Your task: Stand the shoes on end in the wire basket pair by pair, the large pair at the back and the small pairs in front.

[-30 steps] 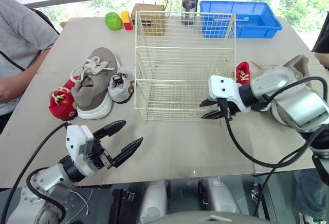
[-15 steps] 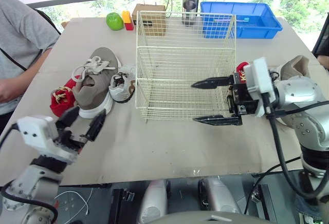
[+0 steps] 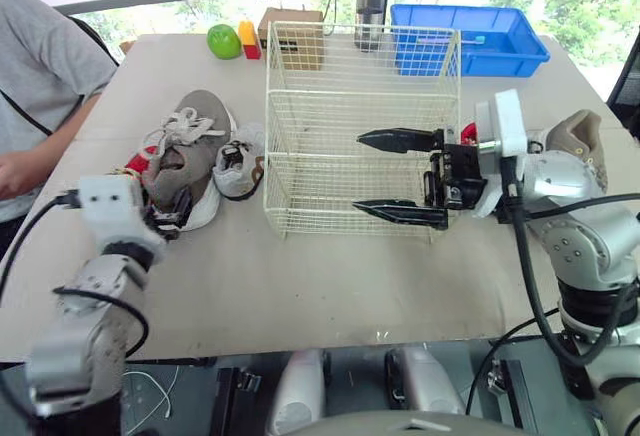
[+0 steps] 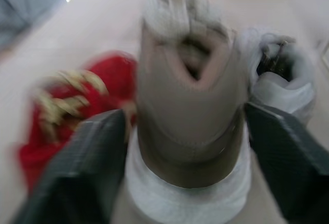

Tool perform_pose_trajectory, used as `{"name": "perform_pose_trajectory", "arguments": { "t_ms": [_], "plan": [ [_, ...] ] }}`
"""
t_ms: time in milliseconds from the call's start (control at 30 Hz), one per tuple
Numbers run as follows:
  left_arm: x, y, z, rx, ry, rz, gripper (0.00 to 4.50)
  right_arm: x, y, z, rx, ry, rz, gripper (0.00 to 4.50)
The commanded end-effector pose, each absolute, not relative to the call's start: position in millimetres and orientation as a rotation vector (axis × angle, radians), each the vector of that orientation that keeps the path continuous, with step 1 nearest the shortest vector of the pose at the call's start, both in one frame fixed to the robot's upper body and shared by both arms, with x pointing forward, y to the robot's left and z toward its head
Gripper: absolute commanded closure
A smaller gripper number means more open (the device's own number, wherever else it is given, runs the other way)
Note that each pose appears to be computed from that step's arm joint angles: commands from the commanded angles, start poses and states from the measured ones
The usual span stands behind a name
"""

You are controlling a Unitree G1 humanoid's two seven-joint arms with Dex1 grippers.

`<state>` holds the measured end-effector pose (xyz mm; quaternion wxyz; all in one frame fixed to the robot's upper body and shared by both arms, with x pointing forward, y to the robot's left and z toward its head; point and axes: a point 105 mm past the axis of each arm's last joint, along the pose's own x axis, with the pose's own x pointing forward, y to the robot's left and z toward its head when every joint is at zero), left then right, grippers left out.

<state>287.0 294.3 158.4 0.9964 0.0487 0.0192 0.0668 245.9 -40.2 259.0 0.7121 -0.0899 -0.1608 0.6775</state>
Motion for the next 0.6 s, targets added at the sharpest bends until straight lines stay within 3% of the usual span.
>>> {"name": "perform_pose_trajectory", "arguments": {
  "t_ms": [33,167,233,300,467,533,600],
  "plan": [
    [292.4,296.9,153.9,0.115,0.044,0.119,2.71,241.4,-40.6,265.6,-0.237,-0.405,1.490,0.94],
    [297.0,290.7,157.5,0.126,0.025,0.083,4.03,241.9,-41.0,258.8,-0.223,-0.345,1.488,0.94],
    [294.0,288.6,175.6,0.116,-0.069,0.103,4.05,245.3,-42.9,257.7,-0.230,-0.334,1.451,0.94],
    [282.9,284.3,219.2,0.075,-0.297,0.130,4.05,247.1,-43.5,257.0,-0.272,-0.338,1.420,0.94],
    [250.8,270.7,295.1,0.042,-0.653,0.219,4.05,258.4,-47.5,268.7,-0.280,-0.374,1.351,0.94],
    [251.4,259.9,313.0,0.054,-0.712,0.177,4.05,265.4,-48.8,282.4,-0.289,-0.404,1.304,0.94],
    [255.3,233.9,331.3,0.200,-0.760,0.025,4.05,276.5,-54.6,300.4,-0.345,-0.421,1.206,0.94]
  ]
}}
